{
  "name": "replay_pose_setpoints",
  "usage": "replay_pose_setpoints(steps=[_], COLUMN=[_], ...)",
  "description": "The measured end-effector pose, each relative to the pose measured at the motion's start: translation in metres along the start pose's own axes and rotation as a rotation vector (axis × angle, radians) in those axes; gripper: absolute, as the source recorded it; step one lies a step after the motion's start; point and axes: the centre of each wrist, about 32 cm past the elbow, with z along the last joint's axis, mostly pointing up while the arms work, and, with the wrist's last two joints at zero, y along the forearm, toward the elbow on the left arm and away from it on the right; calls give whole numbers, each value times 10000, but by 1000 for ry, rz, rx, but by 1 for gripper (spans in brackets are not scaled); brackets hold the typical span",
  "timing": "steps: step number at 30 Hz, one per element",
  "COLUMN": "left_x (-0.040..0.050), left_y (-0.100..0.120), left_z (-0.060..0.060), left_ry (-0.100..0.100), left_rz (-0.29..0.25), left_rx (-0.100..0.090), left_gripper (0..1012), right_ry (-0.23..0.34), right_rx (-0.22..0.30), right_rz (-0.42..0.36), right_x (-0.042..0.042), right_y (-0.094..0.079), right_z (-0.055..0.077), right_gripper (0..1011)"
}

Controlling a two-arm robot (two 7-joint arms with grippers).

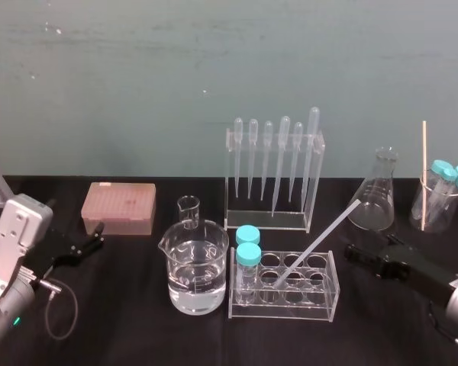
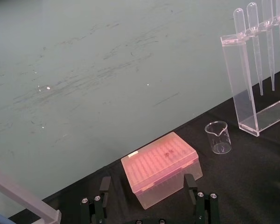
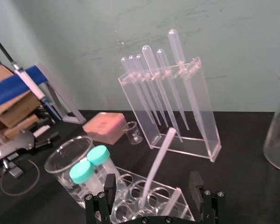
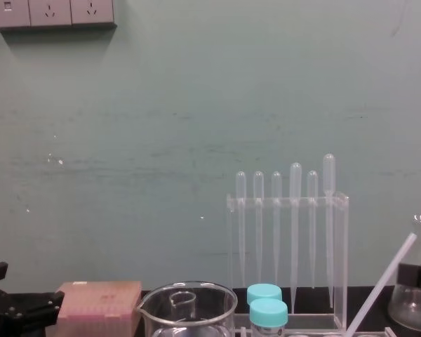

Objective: Pick up the stirring rod with one hand, then place it down.

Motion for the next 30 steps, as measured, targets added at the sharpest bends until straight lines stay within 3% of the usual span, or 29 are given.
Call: replay_pose_setpoints(steps=[17,30], left_x=[0,0], left_y=[0,0], left_z=[0,0], left_ry=[0,0], left_rz=[0,0], left_rx=[0,0], left_gripper=[1000,1000], right_ry=[73,74], right_rx=[19,18], right_rz=[40,34], right_x=[29,27], right_y=[432,452], right_z=[8,9], right_gripper=[1000,998])
